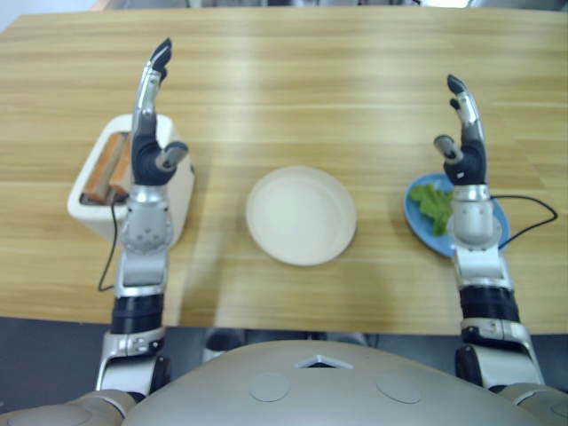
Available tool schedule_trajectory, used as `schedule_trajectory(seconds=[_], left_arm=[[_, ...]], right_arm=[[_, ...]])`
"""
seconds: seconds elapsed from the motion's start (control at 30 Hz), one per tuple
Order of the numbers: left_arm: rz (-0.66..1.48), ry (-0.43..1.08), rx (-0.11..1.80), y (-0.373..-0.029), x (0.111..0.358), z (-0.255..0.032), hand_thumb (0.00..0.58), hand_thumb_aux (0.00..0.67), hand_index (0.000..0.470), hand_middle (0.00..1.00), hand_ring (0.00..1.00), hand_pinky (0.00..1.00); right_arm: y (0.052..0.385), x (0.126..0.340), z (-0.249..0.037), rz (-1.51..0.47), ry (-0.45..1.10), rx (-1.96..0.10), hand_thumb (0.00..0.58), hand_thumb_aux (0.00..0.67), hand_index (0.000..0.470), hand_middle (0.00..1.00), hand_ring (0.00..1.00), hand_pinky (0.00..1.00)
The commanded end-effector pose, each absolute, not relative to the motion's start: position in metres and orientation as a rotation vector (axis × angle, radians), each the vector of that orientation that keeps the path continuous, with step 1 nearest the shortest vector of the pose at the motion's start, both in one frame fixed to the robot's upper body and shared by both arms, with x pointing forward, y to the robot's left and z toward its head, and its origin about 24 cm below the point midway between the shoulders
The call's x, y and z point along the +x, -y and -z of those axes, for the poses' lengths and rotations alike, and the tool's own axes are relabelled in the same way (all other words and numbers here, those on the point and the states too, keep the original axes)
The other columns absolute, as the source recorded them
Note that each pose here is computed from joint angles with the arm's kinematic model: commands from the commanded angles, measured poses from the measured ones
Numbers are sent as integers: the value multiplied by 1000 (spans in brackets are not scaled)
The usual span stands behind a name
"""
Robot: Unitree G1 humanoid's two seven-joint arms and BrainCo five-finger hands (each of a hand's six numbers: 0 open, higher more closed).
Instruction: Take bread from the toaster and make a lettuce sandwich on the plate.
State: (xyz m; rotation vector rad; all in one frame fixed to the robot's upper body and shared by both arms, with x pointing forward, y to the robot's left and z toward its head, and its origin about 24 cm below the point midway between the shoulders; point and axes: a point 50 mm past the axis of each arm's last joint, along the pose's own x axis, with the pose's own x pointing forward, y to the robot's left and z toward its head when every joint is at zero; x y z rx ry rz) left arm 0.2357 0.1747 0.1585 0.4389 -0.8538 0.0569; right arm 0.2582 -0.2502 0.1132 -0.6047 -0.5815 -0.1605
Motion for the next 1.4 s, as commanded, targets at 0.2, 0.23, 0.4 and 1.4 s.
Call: schedule_trajectory(seconds=[0.2, 0.23, 0.4, 1.4], left_arm=[[-59, 846, 447, -177, 235, -160, 0, 0, 0, 0, 0, 0], [-60, 846, 447, -177, 235, -160, 0, 0, 0, 0, 0, 0], [-65, 845, 447, -178, 236, -160, 0, 0, 0, 0, 0, 0], [-237, 45, 1467, -366, 179, -179, 0, 0, 0, 0, 0, 0]], right_arm=[[252, 259, -111, 172, 578, -599, 0, 0, 0, 0, 0, 0], [252, 259, -111, 171, 578, -599, 0, 0, 0, 0, 0, 0], [252, 259, -111, 170, 580, -599, 0, 0, 0, 0, 0, 0], [261, 242, -112, 227, 588, -607, 0, 0, 0, 0, 0, 0]])
